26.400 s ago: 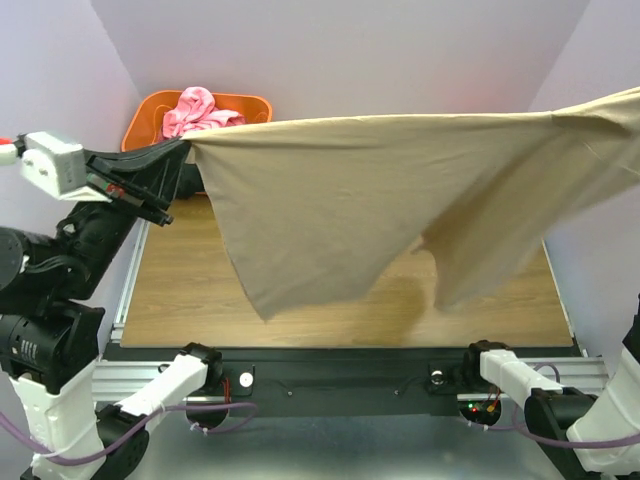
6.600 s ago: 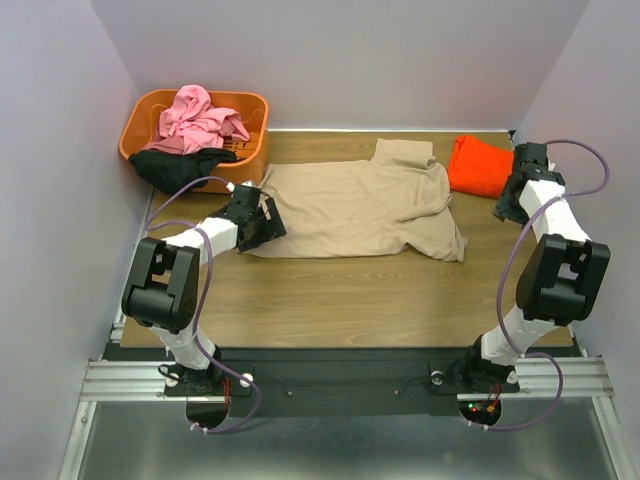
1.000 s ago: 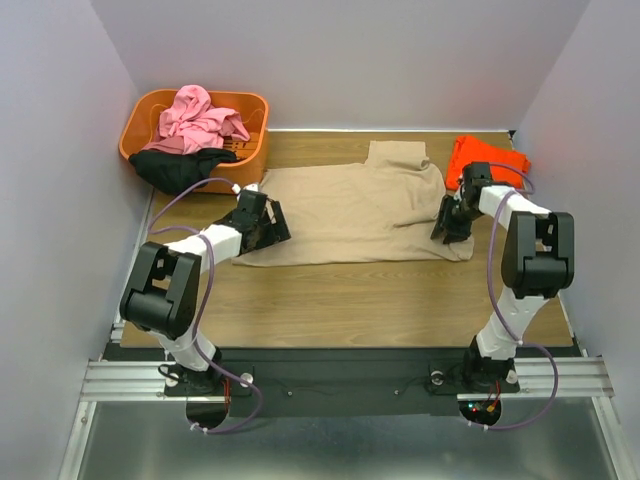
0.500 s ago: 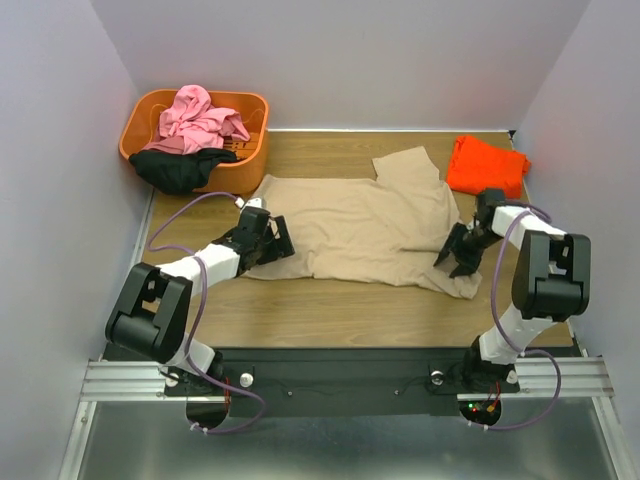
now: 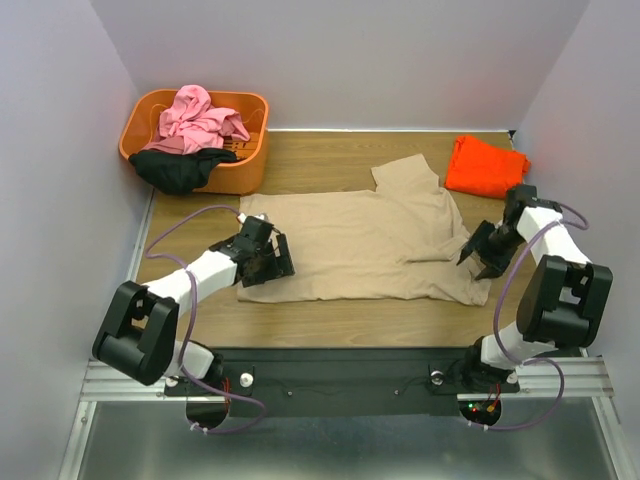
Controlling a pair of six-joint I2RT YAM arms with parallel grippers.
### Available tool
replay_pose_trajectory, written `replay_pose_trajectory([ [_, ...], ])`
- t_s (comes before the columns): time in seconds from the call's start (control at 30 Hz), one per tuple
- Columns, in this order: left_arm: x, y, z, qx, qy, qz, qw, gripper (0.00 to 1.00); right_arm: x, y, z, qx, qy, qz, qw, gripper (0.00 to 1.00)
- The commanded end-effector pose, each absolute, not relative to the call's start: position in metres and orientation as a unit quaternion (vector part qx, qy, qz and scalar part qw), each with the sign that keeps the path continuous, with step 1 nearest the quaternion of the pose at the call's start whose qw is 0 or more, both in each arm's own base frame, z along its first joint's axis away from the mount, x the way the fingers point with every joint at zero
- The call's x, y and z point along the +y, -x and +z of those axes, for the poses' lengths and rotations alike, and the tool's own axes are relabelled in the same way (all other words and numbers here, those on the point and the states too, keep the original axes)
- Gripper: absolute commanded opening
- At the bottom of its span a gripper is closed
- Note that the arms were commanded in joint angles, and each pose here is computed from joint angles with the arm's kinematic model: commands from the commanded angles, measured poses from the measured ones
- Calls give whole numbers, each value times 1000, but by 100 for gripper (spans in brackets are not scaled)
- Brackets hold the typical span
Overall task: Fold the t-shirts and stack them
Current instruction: Fold the tshirt
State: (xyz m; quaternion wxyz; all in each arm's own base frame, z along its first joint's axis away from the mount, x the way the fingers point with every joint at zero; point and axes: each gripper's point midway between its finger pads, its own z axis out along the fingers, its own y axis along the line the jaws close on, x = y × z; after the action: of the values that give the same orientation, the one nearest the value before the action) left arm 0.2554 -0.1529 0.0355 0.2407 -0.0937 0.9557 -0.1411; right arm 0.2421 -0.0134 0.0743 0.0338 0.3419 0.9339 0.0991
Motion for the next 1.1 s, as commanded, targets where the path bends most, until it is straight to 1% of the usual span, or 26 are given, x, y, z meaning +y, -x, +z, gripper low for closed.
replay_pose_trajectory([
  [0.0, -160, -274, 67, 953, 73, -138, 261, 94, -15, -286, 118, 934, -300, 137, 135, 63],
  [0.1, -174, -298, 80, 948, 34, -142, 284, 94, -13, -313, 127, 935, -269, 162, 166, 62],
  [0.13, -178, -304, 83, 946, 29, -144, 289, 94, -8, -318, 119, 939, -258, 164, 156, 61],
  [0.17, -181, -310, 80, 947, 20, -143, 287, 94, -5, -328, 118, 940, -246, 167, 166, 61],
  [0.33, -207, -337, 110, 931, 5, -180, 318, 94, 26, -353, 103, 947, -195, 192, 167, 60],
  [0.47, -216, -342, 122, 922, 12, -202, 330, 94, 51, -366, 81, 954, -156, 200, 159, 60],
  [0.67, -212, -334, 120, 922, 18, -203, 330, 94, 53, -368, 57, 963, -132, 182, 146, 58],
  [0.87, -207, -327, 115, 924, 28, -201, 324, 93, 59, -360, 43, 967, -116, 191, 125, 56],
  [0.93, -207, -327, 114, 924, 31, -201, 323, 94, 65, -355, 39, 967, -108, 197, 117, 54],
  [1.03, -207, -326, 112, 925, 30, -201, 320, 93, 75, -354, 38, 968, -94, 205, 114, 48],
  [1.07, -207, -326, 113, 925, 29, -201, 320, 94, 76, -354, 39, 967, -94, 207, 114, 45],
])
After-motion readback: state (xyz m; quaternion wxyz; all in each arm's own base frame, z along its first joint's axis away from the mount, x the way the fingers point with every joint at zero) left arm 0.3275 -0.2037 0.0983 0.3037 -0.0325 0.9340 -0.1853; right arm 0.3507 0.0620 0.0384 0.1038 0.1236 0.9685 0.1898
